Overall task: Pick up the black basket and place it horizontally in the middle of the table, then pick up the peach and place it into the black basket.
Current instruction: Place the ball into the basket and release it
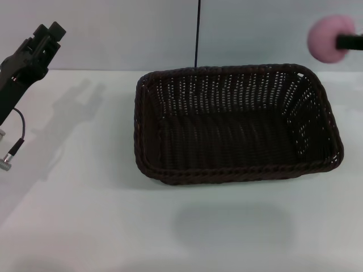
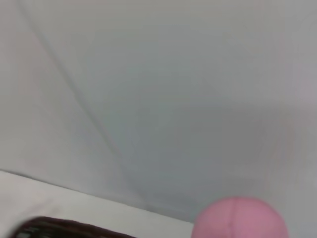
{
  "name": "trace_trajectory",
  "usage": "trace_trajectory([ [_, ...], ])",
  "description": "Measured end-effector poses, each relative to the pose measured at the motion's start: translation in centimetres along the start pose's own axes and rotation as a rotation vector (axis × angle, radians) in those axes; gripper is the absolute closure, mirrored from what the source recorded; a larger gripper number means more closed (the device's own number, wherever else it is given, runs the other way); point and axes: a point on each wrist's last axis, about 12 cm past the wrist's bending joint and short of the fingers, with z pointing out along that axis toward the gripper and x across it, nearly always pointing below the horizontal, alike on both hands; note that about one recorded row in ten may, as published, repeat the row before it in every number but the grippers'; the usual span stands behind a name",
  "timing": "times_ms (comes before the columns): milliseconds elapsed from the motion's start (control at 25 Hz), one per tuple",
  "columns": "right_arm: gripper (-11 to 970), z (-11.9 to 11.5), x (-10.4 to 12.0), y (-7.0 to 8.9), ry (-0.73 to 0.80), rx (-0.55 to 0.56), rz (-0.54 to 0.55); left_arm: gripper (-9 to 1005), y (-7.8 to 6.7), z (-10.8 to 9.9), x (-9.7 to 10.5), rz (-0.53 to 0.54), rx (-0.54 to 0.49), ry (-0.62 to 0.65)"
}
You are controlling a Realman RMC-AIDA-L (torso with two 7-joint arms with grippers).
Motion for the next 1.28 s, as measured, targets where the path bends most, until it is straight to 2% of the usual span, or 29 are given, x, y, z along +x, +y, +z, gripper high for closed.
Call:
trace_trajectory([
  [160, 852, 1.2, -0.9, 2.2, 0.029, -0.112, -0.054, 541, 0.0, -0.2, 0.1, -0.009, 0.000, 0.001],
  [280, 848, 3.0, -1.0, 3.6, 0.090, -0.168, -0.095, 534, 0.0, -0.3, 0.1, -0.011, -0.001, 0.000],
  [360, 846, 5.3, -0.8, 4.6, 0.169, -0.223, -0.103, 534, 0.0, -0.4, 0.1, -0.011, -0.004, -0.002],
  [480, 842, 6.6, -0.7, 5.0, 0.224, -0.250, -0.090, 534, 0.0, -0.4, 0.0, -0.011, -0.005, -0.003],
  [560, 839, 7.6, -0.3, 5.1, 0.268, -0.261, -0.078, 534, 0.0, -0.4, 0.0, -0.011, -0.005, -0.003],
  [680, 835, 7.8, -0.2, 5.2, 0.274, -0.264, -0.077, 535, 0.1, -0.4, 0.0, -0.010, -0.005, -0.005],
  [1000, 576, 7.2, -0.1, 4.8, 0.245, -0.259, -0.049, 535, 0.2, -0.5, 0.0, -0.019, -0.012, -0.002],
  [1120, 492, 6.4, 0.2, 3.9, 0.172, -0.265, -0.028, 535, 0.2, -0.5, 0.0, -0.020, -0.015, -0.002],
  [1280, 492, 5.0, 2.0, 2.3, -0.016, -0.287, -0.047, 534, 0.2, -0.6, 0.0, -0.021, -0.017, -0.005],
])
